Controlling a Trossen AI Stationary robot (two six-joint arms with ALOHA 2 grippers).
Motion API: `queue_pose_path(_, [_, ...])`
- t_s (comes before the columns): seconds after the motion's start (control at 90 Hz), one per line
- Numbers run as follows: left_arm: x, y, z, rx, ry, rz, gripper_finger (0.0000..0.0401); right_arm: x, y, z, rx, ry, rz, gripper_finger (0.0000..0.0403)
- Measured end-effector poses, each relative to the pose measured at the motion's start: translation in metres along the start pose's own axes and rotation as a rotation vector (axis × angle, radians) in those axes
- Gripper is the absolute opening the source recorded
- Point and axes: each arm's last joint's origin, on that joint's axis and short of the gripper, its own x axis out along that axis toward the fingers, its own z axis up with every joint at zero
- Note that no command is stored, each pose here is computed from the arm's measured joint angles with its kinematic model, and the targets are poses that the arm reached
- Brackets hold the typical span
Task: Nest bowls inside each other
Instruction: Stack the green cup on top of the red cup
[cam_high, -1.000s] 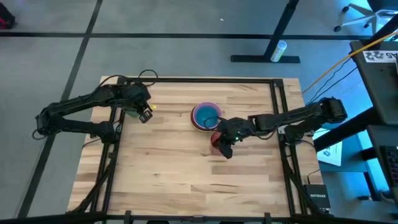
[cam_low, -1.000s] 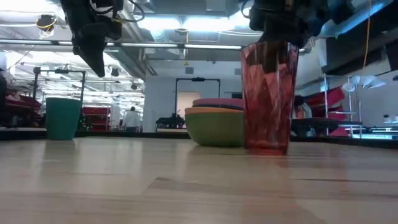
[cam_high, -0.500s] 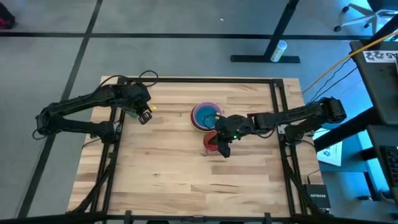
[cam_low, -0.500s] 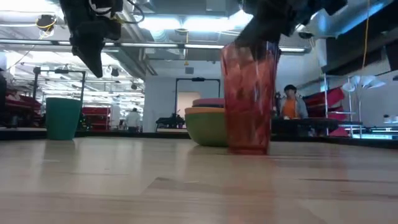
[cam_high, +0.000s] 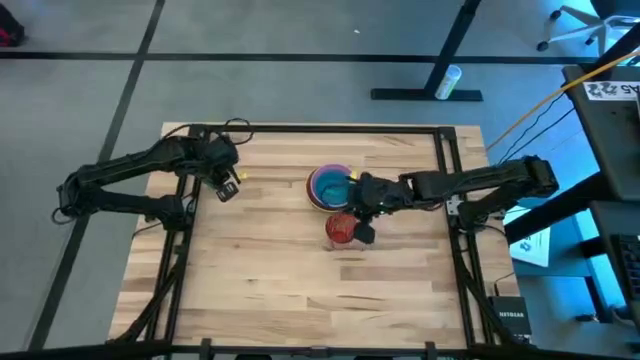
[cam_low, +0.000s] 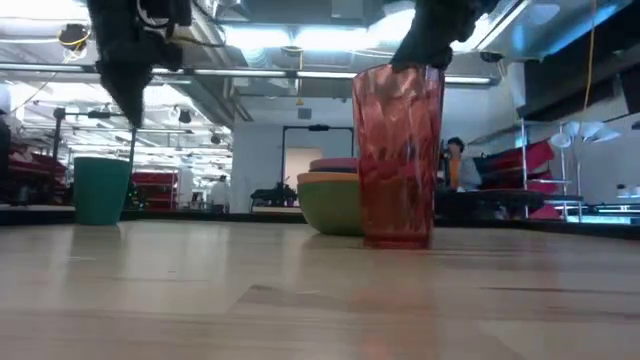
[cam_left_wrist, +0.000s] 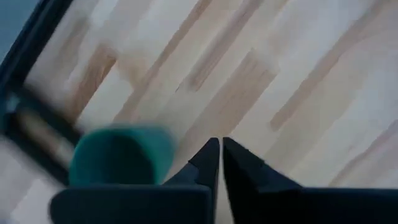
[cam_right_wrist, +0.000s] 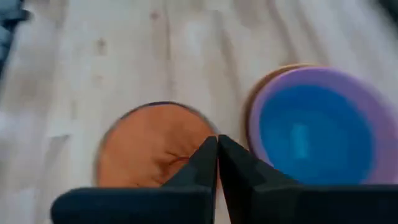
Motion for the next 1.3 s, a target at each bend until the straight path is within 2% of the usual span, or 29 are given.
queue_pose_path(0.189, [0.004,0.001,-0.008,-0.093,0.141,0.065,0.0,-0.032,-0.008,-0.006,-0.011,-0.033,-0.07,0.0])
queue_pose_path(0.311, [0.009,-0.002,-0.003,-0.078,0.157,0.071,0.0,-0.047,-0.013,-0.014,0.02,-0.025,-0.137,0.0])
queue_pose_path(0.433, [0.015,-0.004,0.003,-0.041,0.168,0.078,0.0,-0.058,-0.016,-0.02,0.051,-0.012,-0.148,0.0])
queue_pose_path(0.589, [0.022,-0.001,0.008,-0.015,0.193,0.14,0.0005,-0.064,-0.017,-0.025,0.078,0.024,-0.148,0.0])
queue_pose_path(0.933, [0.028,-0.001,0.009,0.023,0.188,0.137,0.0055,-0.063,-0.018,-0.029,0.075,0.07,-0.133,0.0])
queue_pose_path(1.3, [0.05,0.007,0.0,-0.033,0.249,0.158,0.0094,-0.063,-0.018,-0.031,0.072,0.089,-0.13,0.0])
